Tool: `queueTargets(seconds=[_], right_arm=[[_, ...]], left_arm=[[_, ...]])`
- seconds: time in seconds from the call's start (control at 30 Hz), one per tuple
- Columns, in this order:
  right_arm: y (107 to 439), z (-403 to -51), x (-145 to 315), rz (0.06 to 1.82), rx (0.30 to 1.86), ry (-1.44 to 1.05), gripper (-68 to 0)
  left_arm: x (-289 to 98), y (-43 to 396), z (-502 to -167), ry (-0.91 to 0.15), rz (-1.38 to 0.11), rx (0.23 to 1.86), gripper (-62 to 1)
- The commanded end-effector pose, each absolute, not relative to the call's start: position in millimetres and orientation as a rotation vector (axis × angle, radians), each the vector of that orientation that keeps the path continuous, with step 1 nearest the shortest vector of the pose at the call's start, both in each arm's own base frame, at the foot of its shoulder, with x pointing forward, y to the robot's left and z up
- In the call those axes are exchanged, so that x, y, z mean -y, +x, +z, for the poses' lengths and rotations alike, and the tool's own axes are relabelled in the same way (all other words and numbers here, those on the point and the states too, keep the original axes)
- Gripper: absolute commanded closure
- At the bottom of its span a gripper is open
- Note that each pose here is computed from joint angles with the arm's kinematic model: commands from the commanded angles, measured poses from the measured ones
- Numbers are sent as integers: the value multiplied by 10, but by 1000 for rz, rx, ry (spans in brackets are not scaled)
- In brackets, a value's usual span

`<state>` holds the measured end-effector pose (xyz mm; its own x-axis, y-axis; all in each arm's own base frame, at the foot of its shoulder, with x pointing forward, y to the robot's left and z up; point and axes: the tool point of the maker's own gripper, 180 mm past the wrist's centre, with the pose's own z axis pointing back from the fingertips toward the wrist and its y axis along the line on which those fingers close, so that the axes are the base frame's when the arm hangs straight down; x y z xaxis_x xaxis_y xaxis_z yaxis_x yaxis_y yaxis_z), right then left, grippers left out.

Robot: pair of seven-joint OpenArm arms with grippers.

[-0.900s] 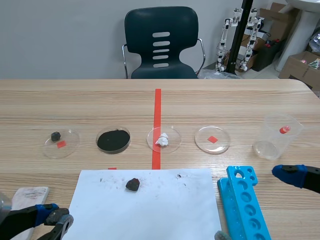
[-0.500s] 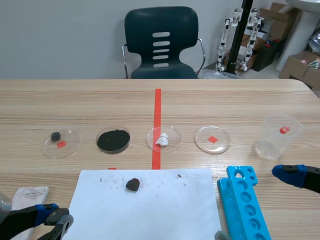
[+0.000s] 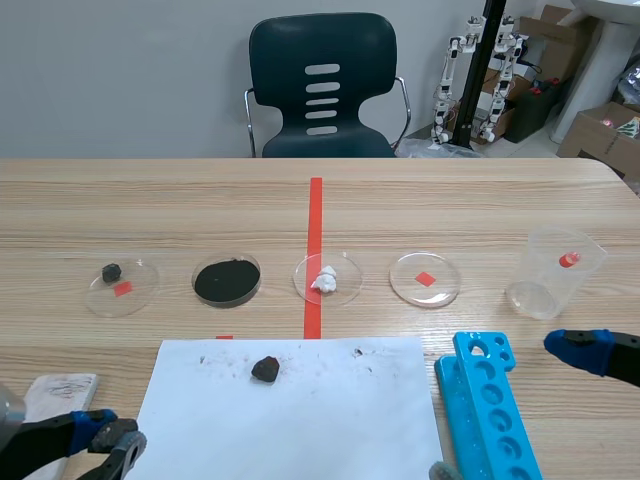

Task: Rub the mineral on the streak plate below the first streak

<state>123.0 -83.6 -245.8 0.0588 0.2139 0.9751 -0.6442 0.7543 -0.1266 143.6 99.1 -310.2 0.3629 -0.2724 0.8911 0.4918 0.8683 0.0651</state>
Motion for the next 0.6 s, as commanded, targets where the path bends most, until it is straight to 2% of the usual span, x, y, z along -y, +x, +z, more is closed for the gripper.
queueTargets(seconds=[0.0, 0.57], right_arm=[[1253, -2393, 841, 675, 1394, 395, -679], [1253, -2393, 841, 675, 1394, 395, -679]], left_arm=[[-949, 1501, -2980, -235, -495, 1142, -41], [-950, 1504, -2977, -235, -492, 1144, -41]])
